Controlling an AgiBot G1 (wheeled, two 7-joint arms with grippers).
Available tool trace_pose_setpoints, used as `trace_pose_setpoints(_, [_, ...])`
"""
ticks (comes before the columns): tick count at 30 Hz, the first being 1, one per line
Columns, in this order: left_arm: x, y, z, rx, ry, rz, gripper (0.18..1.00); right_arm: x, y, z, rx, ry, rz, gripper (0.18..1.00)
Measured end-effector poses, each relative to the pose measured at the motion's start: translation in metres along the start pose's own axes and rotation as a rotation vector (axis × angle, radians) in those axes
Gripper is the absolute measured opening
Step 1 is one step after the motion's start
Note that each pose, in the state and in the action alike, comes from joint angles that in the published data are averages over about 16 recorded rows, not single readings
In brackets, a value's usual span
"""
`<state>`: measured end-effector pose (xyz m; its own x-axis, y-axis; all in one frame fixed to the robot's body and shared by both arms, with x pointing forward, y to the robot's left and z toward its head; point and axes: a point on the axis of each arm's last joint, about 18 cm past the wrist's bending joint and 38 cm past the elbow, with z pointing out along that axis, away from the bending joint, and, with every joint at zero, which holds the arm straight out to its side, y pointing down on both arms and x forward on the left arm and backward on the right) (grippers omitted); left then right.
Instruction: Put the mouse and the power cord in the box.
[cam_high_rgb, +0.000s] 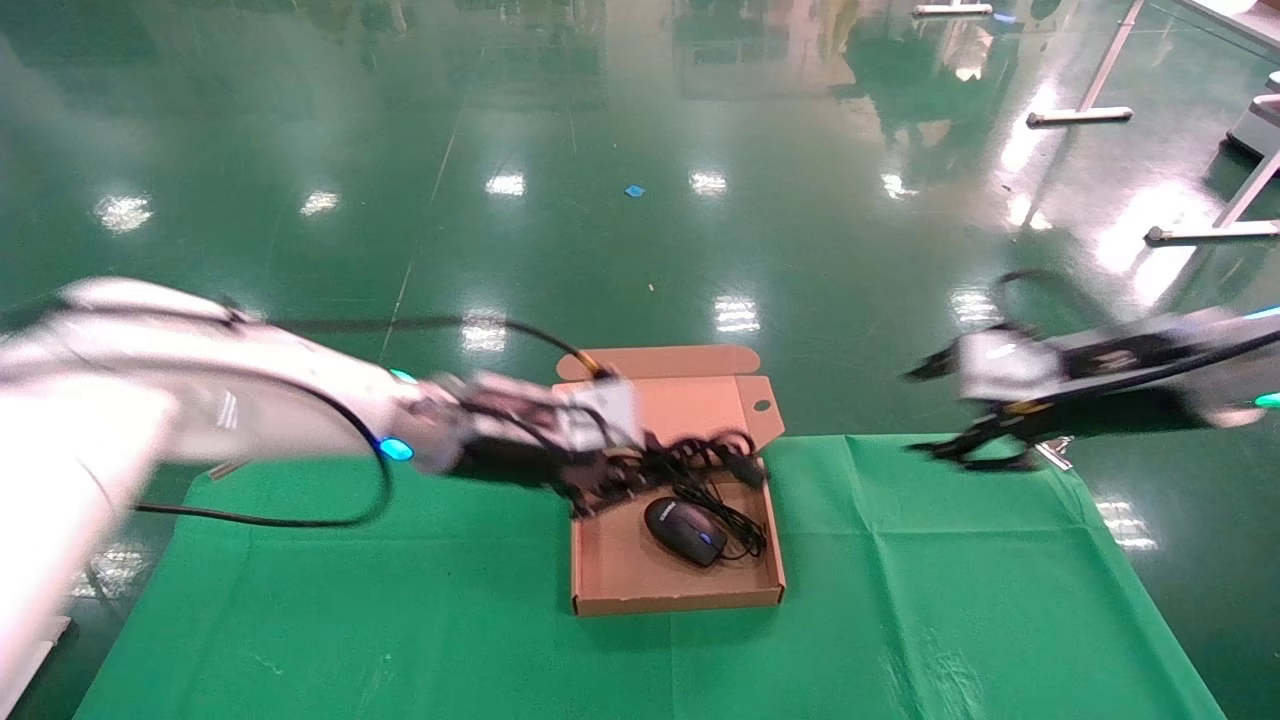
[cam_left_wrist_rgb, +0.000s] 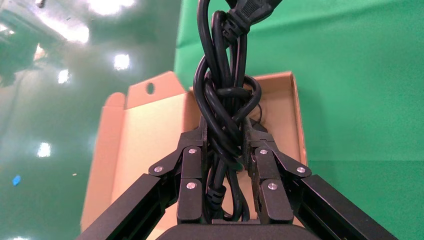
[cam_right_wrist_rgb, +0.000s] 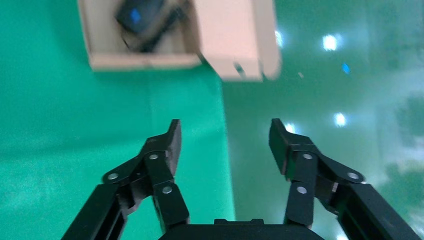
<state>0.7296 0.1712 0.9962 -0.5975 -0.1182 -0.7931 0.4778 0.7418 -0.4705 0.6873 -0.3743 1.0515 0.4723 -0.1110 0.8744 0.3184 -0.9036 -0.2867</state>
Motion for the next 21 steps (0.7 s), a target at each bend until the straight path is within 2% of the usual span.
trace_pose_setpoints(5, [0.026,-0.003,0.038,-0.021,-0.015,0.001,0.31,0.008,0.021,-0.043,-0.03,0.022,0.006,0.665])
trace_pose_setpoints(9, [0.044,-0.003,0.058,-0.032,-0.025,-0.019,0.31,0.01,0.03,-0.062,-0.041,0.029,0.015,0.751])
trace_pose_setpoints(14, [0.056,-0.002,0.069,-0.047,-0.025,-0.036,0.313,0.009,0.033,-0.069,-0.043,0.031,0.019,0.857])
trace_pose_setpoints(21, [0.059,0.0,0.07,-0.049,-0.024,-0.041,0.336,0.009,0.033,-0.068,-0.04,0.031,0.021,0.942])
